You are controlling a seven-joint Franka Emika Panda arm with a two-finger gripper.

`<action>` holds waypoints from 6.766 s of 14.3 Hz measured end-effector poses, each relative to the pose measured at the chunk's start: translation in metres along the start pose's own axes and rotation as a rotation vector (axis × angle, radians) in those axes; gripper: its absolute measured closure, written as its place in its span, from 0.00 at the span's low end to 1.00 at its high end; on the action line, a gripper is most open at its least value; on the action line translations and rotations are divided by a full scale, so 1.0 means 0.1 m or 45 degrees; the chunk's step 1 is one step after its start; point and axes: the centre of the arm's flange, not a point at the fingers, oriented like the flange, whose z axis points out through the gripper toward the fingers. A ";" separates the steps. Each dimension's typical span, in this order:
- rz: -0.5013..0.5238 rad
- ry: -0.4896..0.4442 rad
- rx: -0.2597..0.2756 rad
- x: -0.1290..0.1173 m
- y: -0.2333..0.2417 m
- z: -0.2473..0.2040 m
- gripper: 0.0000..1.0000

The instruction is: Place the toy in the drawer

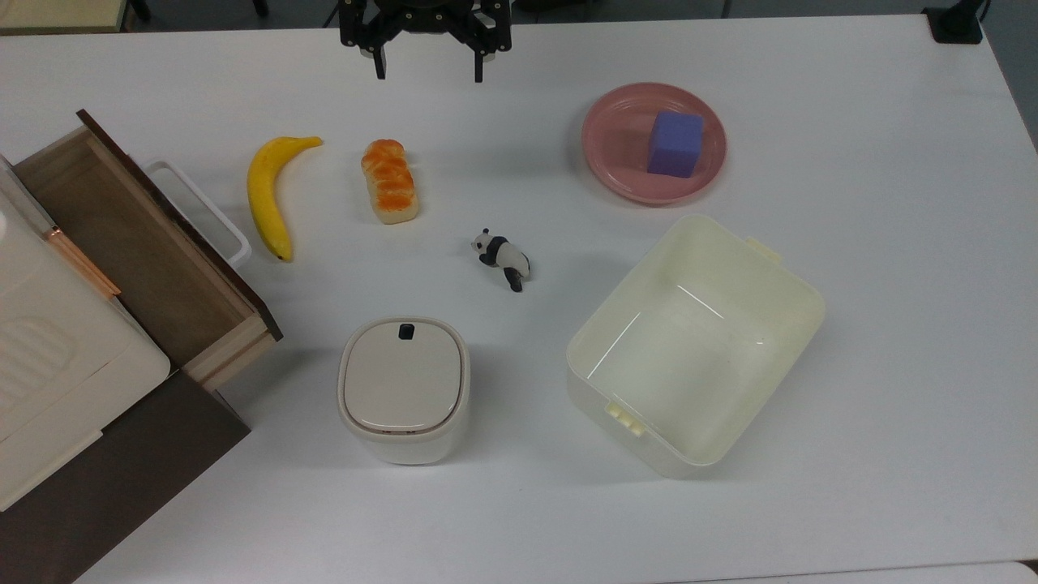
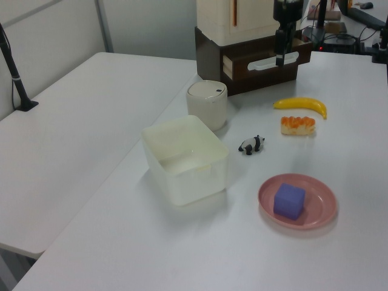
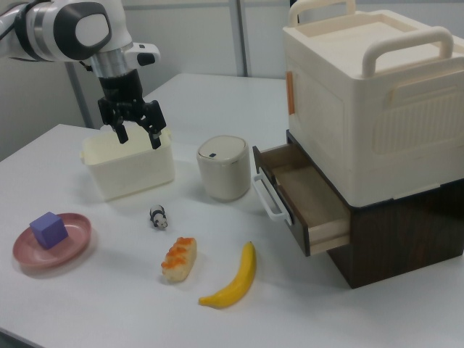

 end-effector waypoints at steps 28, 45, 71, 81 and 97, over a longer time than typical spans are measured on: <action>-0.669 -0.073 -0.049 0.47 -1.02 1.63 0.00; -0.962 -0.153 -0.114 0.59 -1.06 2.57 0.38; -0.882 0.095 -0.378 0.70 1.86 0.66 0.60; -0.838 0.173 -0.444 0.67 2.34 0.66 0.27; -0.364 0.130 -0.087 0.70 0.89 0.51 0.00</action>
